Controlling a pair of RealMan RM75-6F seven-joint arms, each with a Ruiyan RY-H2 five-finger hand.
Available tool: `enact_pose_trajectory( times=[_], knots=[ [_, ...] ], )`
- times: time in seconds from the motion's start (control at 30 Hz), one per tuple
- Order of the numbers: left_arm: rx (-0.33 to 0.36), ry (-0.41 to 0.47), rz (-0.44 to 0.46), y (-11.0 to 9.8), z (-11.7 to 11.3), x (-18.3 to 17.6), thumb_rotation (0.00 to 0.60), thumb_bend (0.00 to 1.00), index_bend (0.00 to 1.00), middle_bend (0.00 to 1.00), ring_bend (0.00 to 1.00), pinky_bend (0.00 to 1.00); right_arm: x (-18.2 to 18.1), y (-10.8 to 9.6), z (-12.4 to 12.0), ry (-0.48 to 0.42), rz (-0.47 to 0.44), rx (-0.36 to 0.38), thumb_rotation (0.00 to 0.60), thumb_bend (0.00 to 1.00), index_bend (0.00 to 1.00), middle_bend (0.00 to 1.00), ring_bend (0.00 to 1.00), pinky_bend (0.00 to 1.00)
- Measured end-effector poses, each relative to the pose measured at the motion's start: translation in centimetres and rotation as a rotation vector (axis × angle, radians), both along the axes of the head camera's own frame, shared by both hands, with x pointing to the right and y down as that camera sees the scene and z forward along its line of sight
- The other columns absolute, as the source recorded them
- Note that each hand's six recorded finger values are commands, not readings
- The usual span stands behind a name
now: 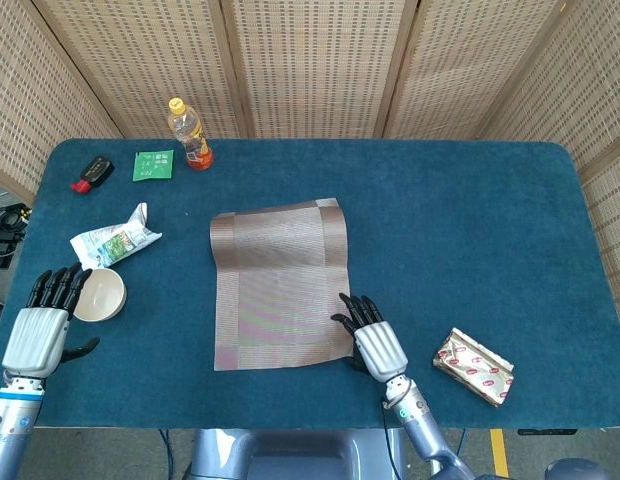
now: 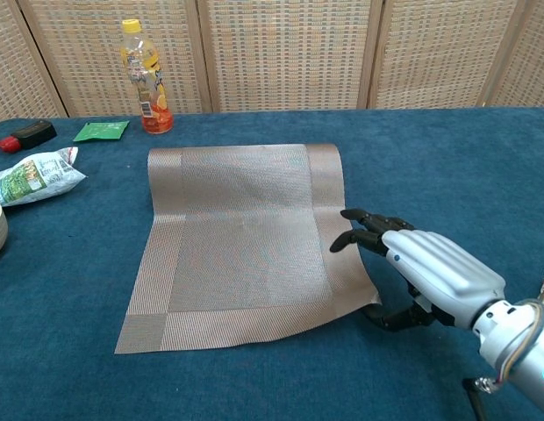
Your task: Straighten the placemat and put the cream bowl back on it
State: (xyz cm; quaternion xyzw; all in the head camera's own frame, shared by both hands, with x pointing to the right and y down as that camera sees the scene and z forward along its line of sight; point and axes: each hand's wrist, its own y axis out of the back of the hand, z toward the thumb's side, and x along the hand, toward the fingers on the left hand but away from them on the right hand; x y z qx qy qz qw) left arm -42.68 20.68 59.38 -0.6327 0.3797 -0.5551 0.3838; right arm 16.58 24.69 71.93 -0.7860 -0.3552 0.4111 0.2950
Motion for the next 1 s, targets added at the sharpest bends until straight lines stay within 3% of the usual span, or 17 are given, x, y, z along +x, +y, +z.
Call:
enact_pose_trajectory(
  times=[0.13,0.27,0.5,1.0],
  knots=[
    [-0.004,0.000,-0.002,-0.03,0.09,-0.04,0.600,0.08,0.00,0.00,0.00,0.00,-0.02,-0.07,0.00,-0.009,0.011,0.018,0.600,0.48,0.55,0.17,0.00,0.01],
    [-0.002,0.000,-0.004,-0.07,0.06,-0.13,0.600,0.08,0.00,0.00,0.00,0.00,-0.08,-0.22,-0.18,-0.022,0.021,0.051,0.600,0.47,0.60,0.19,0.00,0.02],
    [-0.007,-0.001,-0.004,-0.03,0.13,-0.12,0.600,0.08,0.00,0.00,0.00,0.00,-0.13,0.03,-0.13,-0.034,0.023,0.050,0.600,0.48,0.62,0.20,0.00,0.02],
    [-0.013,0.000,-0.005,-0.03,0.24,-0.12,0.600,0.08,0.00,0.00,0.00,0.00,0.10,0.12,-0.51,-0.026,0.033,0.047,0.600,0.60,0.68,0.23,0.00,0.03]
  ],
)
